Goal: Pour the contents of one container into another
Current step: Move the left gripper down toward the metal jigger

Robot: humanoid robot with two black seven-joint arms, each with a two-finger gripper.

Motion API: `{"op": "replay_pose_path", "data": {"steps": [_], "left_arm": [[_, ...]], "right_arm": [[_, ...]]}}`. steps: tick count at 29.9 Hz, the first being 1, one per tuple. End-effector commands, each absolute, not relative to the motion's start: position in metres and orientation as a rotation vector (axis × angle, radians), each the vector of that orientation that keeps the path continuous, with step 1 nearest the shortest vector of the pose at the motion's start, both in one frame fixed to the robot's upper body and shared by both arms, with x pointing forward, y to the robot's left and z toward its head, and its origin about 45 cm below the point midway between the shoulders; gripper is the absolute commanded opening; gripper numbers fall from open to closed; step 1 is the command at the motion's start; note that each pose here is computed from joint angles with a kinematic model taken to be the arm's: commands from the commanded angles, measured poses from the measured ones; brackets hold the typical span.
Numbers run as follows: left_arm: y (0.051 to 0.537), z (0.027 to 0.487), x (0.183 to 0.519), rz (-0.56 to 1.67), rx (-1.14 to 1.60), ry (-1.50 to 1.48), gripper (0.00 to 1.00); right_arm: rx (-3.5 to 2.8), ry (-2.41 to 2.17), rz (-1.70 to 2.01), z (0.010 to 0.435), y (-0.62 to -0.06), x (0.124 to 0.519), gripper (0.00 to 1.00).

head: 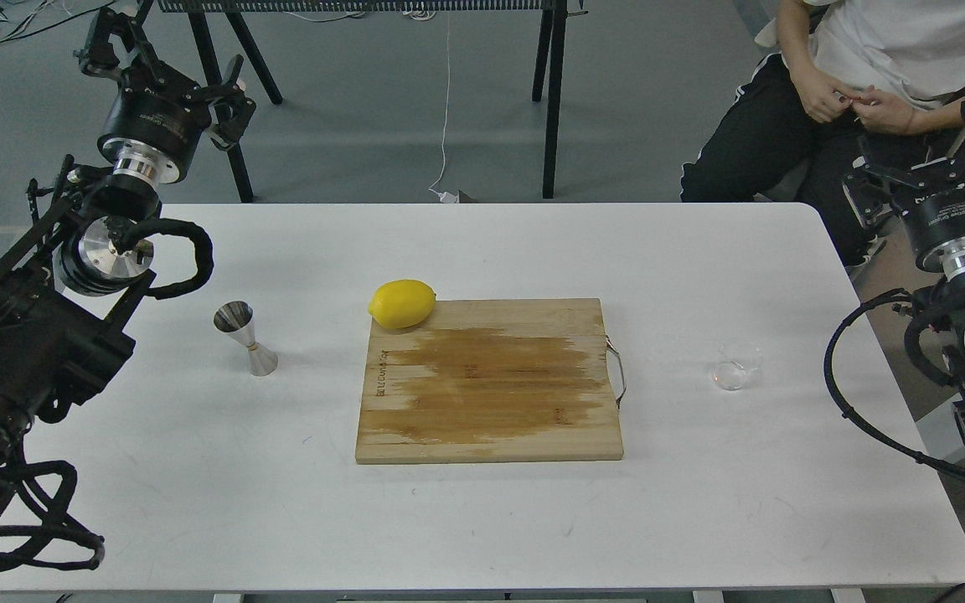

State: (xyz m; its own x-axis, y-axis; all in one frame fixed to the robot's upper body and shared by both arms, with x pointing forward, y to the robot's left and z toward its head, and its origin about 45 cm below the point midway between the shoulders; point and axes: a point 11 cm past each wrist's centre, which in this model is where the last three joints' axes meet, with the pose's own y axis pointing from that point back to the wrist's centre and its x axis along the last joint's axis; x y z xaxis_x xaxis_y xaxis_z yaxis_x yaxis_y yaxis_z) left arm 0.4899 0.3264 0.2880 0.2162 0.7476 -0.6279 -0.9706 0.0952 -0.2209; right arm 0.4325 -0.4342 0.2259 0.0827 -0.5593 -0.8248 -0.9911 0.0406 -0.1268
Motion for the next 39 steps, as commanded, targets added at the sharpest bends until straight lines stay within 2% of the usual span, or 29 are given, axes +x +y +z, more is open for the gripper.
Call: {"op": "replay_pose_path", "data": {"steps": [1,9,18,21,28,34,39], "left_arm": [[0.327,0.287,0.49,1.336,-0.673,0.406,1.0],[0.324,0.303,0.487,1.292,-0.697,0.388,1.0],[0.329,0.313,0.447,1.209,-0.477,0.239,0.99],[0.32,0.318,0.428,1.165,-0.386,0.175,0.99],[0.293,0.323,0.377,1.046,-0.098,-0.228,0.99],[0.31,0.316,0.345,0.988,0.085,-0.357,0.96],[0.333,0.289,0.314,0.997,0.24,-0.489,0.93]], "right_arm": [[-1.612,1.57,0.731,0.225,-0.434,0.433,1.0],[-1.626,1.56,0.715,0.232,-0.434,0.433,1.0],[-1.651,1.567,0.687,0.241,-0.443,0.429,1.0],[-1.65,1.572,0.689,0.239,-0.444,0.428,1.0],[-1.654,1.589,0.685,0.239,-0.45,0.425,1.0],[-1.666,1.63,0.652,0.246,-0.467,0.42,1.0],[-1.673,1.641,0.651,0.246,-0.469,0.419,1.0]]}}
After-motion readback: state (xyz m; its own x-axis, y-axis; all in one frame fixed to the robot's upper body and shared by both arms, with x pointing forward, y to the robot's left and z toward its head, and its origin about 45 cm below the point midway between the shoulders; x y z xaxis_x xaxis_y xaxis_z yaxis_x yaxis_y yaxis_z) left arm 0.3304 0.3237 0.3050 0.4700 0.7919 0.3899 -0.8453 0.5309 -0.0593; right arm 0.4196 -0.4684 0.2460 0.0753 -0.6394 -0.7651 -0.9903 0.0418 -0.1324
